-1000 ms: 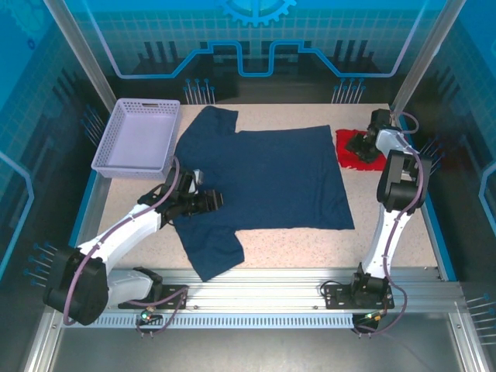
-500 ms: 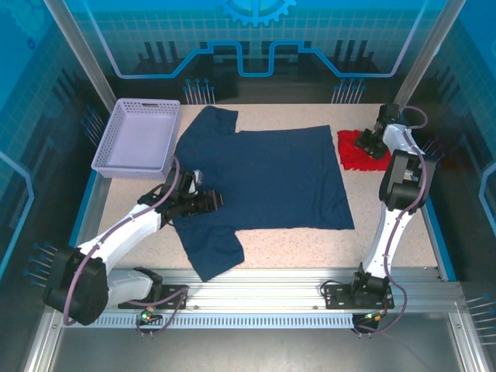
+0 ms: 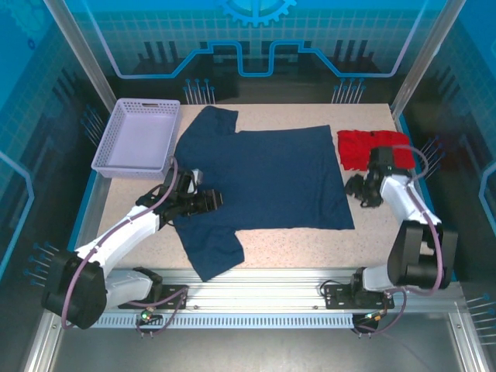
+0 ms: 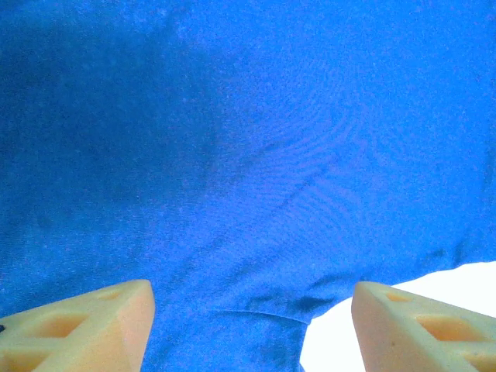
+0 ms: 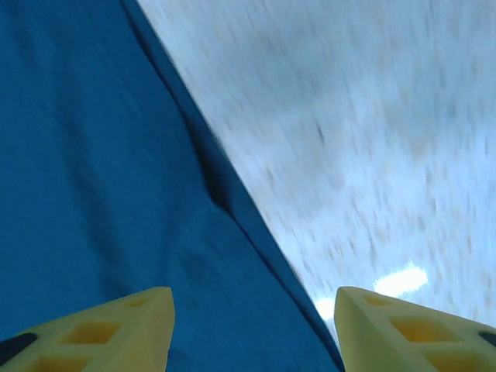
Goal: Fold the inside-out t-shirt
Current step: Fold the T-shirt at the center of the table.
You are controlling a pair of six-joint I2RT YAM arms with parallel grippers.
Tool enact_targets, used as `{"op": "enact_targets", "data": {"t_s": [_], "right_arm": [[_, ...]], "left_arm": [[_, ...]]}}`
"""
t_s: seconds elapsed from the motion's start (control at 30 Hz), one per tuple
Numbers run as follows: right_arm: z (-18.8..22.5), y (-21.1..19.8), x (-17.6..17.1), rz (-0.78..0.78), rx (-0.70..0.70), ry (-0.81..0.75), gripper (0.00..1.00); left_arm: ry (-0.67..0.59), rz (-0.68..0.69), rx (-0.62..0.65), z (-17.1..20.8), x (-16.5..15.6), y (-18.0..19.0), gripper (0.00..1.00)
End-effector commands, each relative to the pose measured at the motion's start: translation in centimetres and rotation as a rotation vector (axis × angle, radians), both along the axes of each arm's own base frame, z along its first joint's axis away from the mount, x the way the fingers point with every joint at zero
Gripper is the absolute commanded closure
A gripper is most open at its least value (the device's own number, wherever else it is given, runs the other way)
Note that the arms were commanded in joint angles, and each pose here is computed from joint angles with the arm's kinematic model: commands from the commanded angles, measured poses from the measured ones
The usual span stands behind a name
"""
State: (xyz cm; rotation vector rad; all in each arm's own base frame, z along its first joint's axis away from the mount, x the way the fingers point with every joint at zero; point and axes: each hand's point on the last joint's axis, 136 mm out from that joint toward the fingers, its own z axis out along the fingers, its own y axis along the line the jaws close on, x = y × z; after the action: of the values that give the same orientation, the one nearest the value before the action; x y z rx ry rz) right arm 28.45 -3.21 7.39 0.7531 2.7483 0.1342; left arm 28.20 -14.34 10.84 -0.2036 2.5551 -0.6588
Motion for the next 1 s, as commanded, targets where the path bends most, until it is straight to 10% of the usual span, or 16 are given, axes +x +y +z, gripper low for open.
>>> {"op": "enact_targets", "data": {"t_s": [0.0,0.97], "right_arm": [[-2.6,0.7,-5.8,-0.049,0.030,0.152,0.44],[-5.7,1.3,-3.6,-0.018,0.087,0.197,0.70]], "left_arm": [[0.032,-0.028,-0.027,-0.7,-0.7,-0.7,0.30],[0.067,-0.028,-0.018,-2.0,-1.2,-0.6,0.30]]}}
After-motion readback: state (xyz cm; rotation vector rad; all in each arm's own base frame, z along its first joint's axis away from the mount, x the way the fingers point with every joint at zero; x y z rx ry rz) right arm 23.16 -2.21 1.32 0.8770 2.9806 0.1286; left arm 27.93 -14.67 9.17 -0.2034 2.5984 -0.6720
